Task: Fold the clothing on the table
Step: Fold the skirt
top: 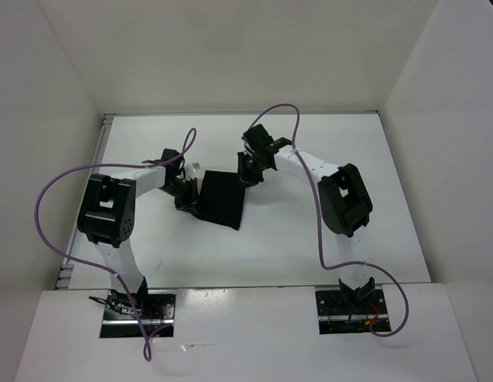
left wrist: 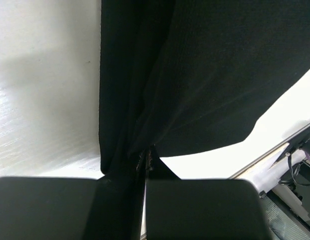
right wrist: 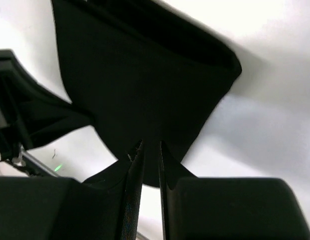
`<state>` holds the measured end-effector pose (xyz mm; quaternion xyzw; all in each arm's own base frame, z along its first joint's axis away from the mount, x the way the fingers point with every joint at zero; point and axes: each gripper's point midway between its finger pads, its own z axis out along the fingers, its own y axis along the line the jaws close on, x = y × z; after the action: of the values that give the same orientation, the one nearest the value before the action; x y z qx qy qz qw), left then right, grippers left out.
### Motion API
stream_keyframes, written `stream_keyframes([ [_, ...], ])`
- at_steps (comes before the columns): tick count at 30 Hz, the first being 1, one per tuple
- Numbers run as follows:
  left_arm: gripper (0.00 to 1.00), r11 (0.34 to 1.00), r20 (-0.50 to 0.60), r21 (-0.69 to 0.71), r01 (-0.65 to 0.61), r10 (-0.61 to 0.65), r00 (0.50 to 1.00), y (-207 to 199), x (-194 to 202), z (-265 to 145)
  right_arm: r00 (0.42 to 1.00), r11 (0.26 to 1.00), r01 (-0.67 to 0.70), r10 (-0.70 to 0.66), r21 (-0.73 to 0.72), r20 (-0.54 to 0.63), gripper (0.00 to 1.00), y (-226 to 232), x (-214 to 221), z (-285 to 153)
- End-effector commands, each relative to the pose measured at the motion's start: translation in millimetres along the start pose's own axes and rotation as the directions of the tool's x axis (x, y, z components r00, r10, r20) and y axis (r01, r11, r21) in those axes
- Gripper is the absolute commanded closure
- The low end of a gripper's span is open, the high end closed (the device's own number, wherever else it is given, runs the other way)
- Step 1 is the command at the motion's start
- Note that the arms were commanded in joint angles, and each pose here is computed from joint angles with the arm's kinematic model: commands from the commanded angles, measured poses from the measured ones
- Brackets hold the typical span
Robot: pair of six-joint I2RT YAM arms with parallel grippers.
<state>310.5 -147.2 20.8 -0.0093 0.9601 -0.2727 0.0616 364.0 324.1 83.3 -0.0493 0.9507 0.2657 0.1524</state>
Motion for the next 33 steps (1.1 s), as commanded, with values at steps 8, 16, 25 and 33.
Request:
stream_keyframes([
  [8,1.00,0.996,-0.024,-0.083,0.026,-0.028,0.999,21,11,5,1.000,1.000,0.026,-0.026,0.008,-0.005,0.78,-18,-20,48],
  [16,0.64,0.996,0.246,-0.019,-0.086,0.088,0.965,-46,-48,-81,0.961,0.993,0.111,-0.119,0.044,0.251,0.74,18,-76,-55],
  [25,0.36,0.983,0.449,-0.006,-0.181,0.165,0.878,-94,-71,-162,0.911,0.997,0.016,-0.044,0.072,0.410,0.50,-14,-74,-161],
  [33,0.36,0.993,0.561,0.000,-0.117,0.097,0.822,-89,-56,-178,0.933,0.994,-0.098,0.073,0.053,0.353,0.47,-53,-11,-157],
])
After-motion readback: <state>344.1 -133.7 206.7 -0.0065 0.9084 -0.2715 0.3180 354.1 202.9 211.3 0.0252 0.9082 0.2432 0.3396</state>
